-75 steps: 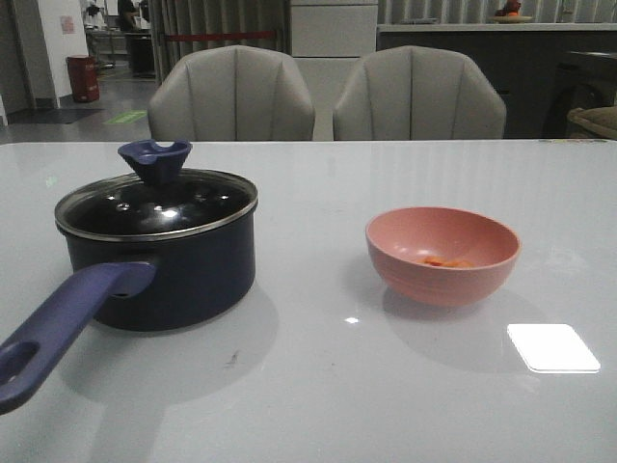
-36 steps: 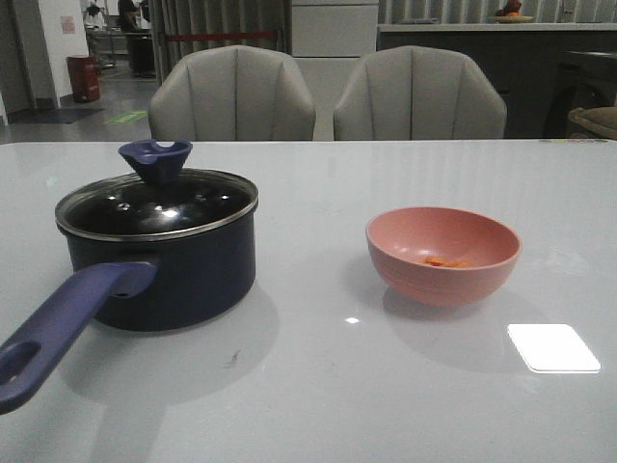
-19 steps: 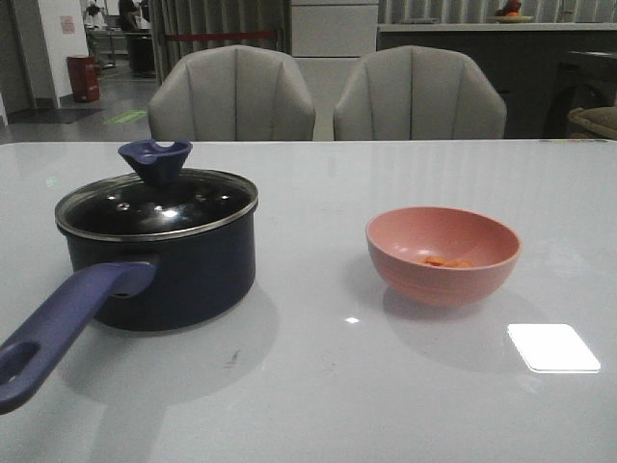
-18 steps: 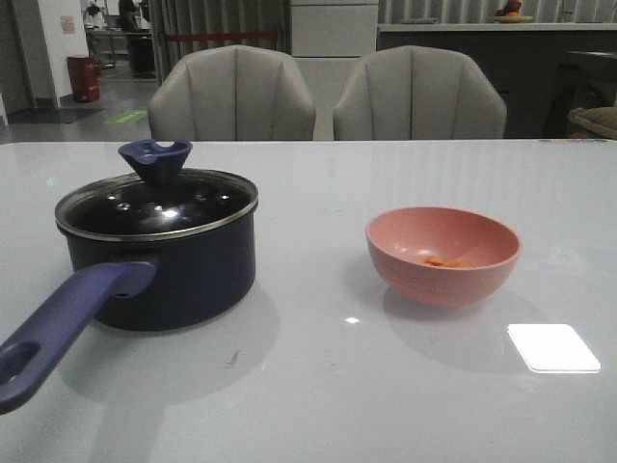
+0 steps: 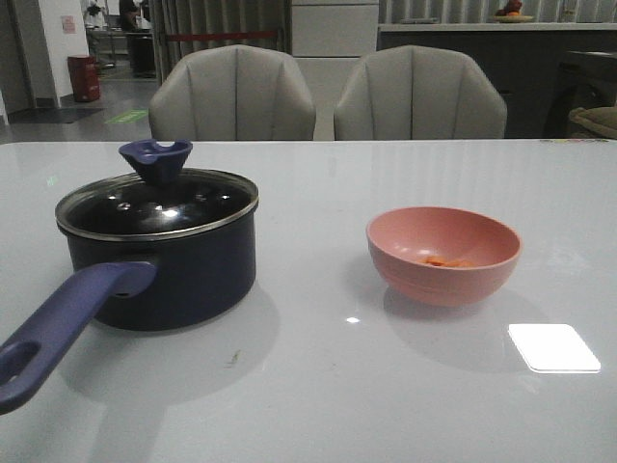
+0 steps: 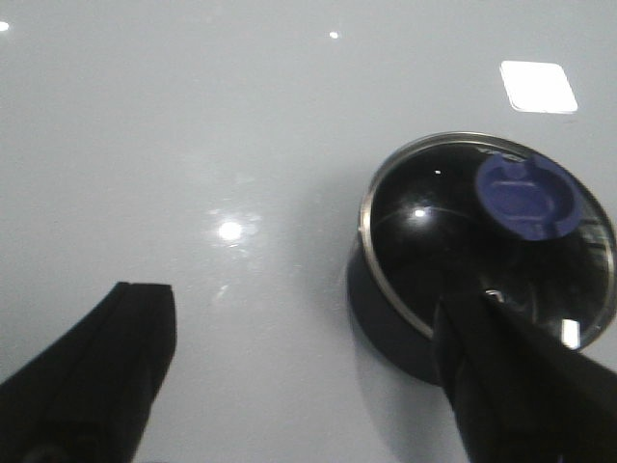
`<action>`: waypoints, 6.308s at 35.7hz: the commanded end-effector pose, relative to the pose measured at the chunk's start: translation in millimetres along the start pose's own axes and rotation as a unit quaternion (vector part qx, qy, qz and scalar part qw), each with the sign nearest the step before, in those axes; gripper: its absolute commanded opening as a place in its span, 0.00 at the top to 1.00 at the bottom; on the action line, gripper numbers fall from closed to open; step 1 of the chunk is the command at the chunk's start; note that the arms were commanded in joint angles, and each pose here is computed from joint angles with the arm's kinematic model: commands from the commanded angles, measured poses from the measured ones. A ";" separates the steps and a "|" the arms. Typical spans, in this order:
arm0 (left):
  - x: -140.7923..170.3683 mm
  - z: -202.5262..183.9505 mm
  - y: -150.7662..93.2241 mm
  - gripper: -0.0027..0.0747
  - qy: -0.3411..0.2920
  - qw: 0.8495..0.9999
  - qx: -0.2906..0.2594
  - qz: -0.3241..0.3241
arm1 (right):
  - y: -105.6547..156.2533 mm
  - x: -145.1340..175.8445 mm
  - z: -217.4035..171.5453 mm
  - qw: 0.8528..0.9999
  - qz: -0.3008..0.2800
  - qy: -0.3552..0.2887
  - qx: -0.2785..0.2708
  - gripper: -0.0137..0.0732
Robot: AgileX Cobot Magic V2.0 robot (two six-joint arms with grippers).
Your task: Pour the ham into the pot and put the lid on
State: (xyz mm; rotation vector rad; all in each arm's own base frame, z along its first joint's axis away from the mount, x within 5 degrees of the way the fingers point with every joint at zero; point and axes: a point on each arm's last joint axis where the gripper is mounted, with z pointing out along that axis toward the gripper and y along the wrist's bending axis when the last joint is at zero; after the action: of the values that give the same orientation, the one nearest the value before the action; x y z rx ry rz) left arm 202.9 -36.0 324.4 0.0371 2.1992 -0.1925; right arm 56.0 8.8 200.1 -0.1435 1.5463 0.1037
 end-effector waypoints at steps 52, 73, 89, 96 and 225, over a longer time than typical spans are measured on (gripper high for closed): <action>-91.6 143.9 -131.1 0.21 0.221 0.973 -0.023 0.062 | -0.1 -10.0 -2.2 0.999 -0.010 -0.053 0.002 0.66; -74.8 171.4 -126.9 0.28 0.276 0.960 -0.034 0.032 | -0.1 -10.0 -2.2 0.999 -0.010 -0.053 0.002 0.66; -73.3 171.9 -128.5 0.58 0.282 0.959 -0.028 0.025 | -0.1 -10.0 -2.2 0.999 -0.010 -0.053 0.002 0.66; -79.9 168.9 -129.3 0.58 0.272 0.961 -0.027 0.025 | -0.1 -10.0 -2.2 0.999 -0.010 -0.053 0.002 0.66; -63.7 70.8 22.7 0.21 0.120 0.989 -0.083 -0.019 | -0.1 -10.0 -2.2 0.999 -0.010 -0.053 0.002 0.66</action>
State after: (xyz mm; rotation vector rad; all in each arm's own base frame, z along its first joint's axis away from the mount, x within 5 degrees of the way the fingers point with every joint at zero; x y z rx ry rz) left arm 318.4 -15.1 292.3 -0.1097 2.6340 0.0221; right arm 56.0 8.8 200.1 -0.1435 1.5463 0.1037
